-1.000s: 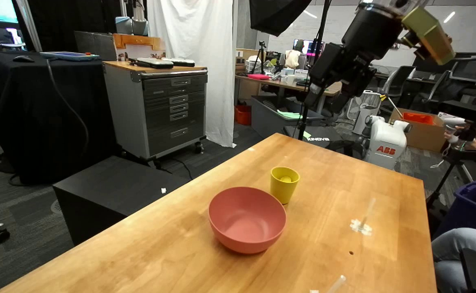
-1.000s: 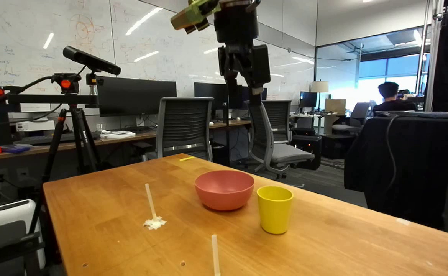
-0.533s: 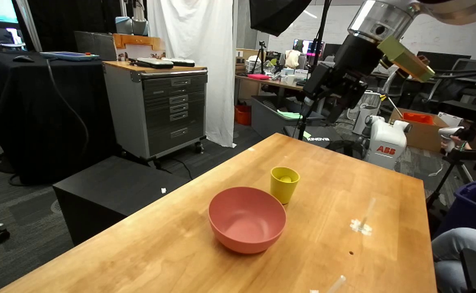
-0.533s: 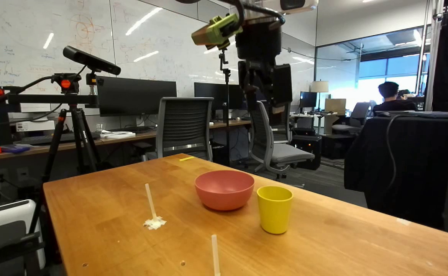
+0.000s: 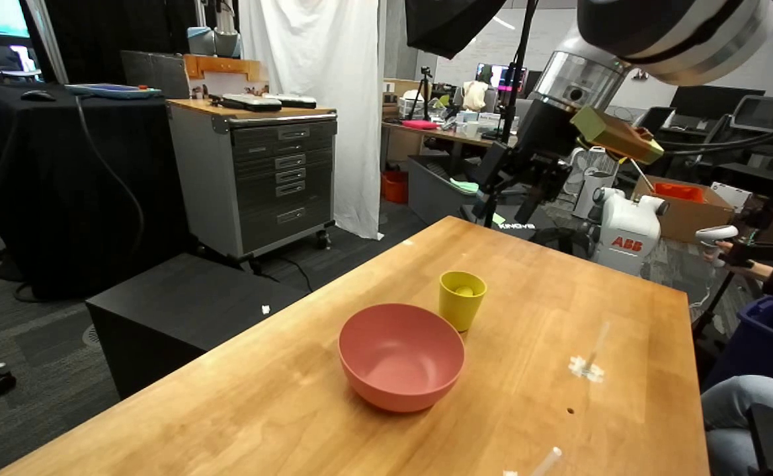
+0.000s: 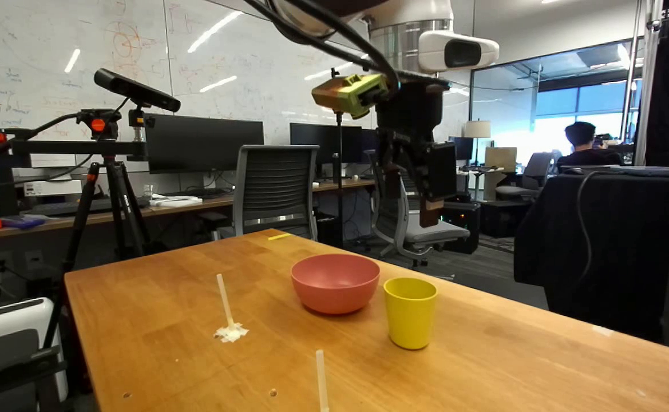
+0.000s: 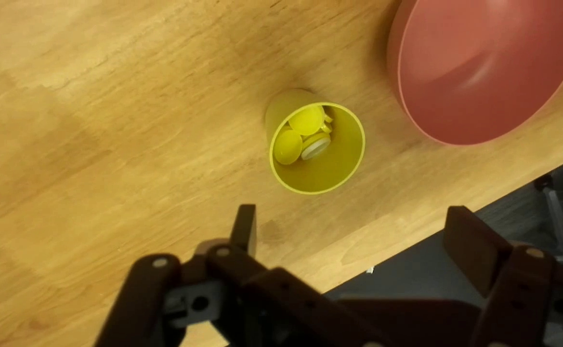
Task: Pour the contents of the yellow cup into the bowl
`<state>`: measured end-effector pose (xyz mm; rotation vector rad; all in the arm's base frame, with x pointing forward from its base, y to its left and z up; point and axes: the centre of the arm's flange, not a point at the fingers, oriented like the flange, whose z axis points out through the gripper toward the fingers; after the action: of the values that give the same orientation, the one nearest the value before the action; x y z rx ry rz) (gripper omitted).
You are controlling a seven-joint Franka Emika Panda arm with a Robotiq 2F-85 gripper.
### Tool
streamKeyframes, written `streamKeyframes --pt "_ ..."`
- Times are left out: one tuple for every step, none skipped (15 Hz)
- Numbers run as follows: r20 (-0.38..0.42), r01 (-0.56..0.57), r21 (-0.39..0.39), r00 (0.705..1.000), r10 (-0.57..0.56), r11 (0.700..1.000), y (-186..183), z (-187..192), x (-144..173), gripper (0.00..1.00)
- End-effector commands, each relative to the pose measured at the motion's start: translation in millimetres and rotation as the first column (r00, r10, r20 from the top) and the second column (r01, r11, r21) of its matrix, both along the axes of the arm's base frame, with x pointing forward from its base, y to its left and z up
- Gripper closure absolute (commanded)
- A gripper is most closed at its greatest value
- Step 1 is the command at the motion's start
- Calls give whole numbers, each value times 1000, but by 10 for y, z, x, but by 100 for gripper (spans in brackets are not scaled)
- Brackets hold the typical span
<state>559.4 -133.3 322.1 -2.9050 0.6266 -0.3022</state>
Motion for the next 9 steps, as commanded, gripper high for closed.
streamKeyframes --pt "-8 9 -10 1000 -9 1000 27 -173 257 0" --pt "-15 11 -9 1000 -11 1000 26 -229 280 0" --pt "-20 9 -6 1000 -9 1000 33 -276 304 0" --pt "-23 8 -5 1000 -8 1000 41 -317 327 0" --pt "-24 7 -5 1000 -7 1000 32 -352 337 0" --pt "-26 6 -4 1000 -6 1000 18 -376 354 0" --pt "-28 6 -6 1000 -6 1000 2 -399 367 0" --pt "-29 5 -6 1000 -5 1000 -14 -422 387 0" --pt "-29 6 -9 1000 -6 1000 -41 -436 402 0"
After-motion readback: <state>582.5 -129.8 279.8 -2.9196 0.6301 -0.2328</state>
